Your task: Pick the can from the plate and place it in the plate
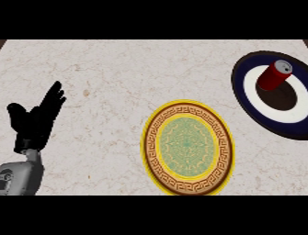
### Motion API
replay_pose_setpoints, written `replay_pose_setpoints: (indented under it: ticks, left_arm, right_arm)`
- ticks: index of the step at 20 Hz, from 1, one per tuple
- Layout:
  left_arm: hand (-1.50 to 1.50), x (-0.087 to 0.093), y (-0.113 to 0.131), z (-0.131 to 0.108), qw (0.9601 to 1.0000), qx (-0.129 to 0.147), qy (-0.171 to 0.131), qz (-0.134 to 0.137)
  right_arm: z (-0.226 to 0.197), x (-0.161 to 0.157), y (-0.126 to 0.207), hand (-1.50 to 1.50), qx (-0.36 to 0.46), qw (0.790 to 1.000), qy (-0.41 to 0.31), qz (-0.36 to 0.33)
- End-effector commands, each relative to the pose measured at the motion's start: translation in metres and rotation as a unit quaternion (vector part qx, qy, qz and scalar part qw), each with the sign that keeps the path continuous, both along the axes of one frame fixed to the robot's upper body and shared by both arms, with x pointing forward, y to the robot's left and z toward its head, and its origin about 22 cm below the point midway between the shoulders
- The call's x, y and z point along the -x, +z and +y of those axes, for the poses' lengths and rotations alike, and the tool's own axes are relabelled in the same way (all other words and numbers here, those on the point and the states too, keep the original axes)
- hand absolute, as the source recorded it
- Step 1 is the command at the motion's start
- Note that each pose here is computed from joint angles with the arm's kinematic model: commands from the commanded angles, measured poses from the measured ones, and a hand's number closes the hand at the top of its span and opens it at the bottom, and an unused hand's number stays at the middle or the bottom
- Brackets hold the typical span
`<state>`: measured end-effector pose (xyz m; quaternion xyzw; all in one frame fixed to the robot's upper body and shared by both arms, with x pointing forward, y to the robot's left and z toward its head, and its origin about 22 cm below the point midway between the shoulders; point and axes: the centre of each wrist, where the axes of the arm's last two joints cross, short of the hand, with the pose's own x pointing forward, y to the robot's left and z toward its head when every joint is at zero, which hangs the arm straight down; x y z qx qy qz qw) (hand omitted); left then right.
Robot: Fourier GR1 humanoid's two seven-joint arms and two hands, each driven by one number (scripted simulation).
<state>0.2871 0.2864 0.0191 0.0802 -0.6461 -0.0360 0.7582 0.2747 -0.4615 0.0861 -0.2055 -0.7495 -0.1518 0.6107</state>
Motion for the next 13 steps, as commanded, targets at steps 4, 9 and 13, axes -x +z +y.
replay_pose_setpoints:
  ticks: [4, 9, 13]
  left_arm:
    - [0.0, 0.008, -0.003, -0.007, 1.0, 0.005, -0.008, 0.0]
    - [0.0, 0.02, 0.003, -0.012, 1.0, 0.001, 0.0, 0.005]
    - [0.0, 0.004, -0.011, -0.002, 1.0, 0.001, -0.001, -0.003]
  right_arm:
    - [-0.037, 0.016, -0.008, -1.5, 0.004, 1.0, -0.015, 0.008]
    - [-0.041, 0.031, -0.021, -1.5, 0.032, 0.999, -0.017, 0.035]
    - [-0.036, 0.028, -0.027, -1.5, 0.033, 0.998, -0.015, 0.049]
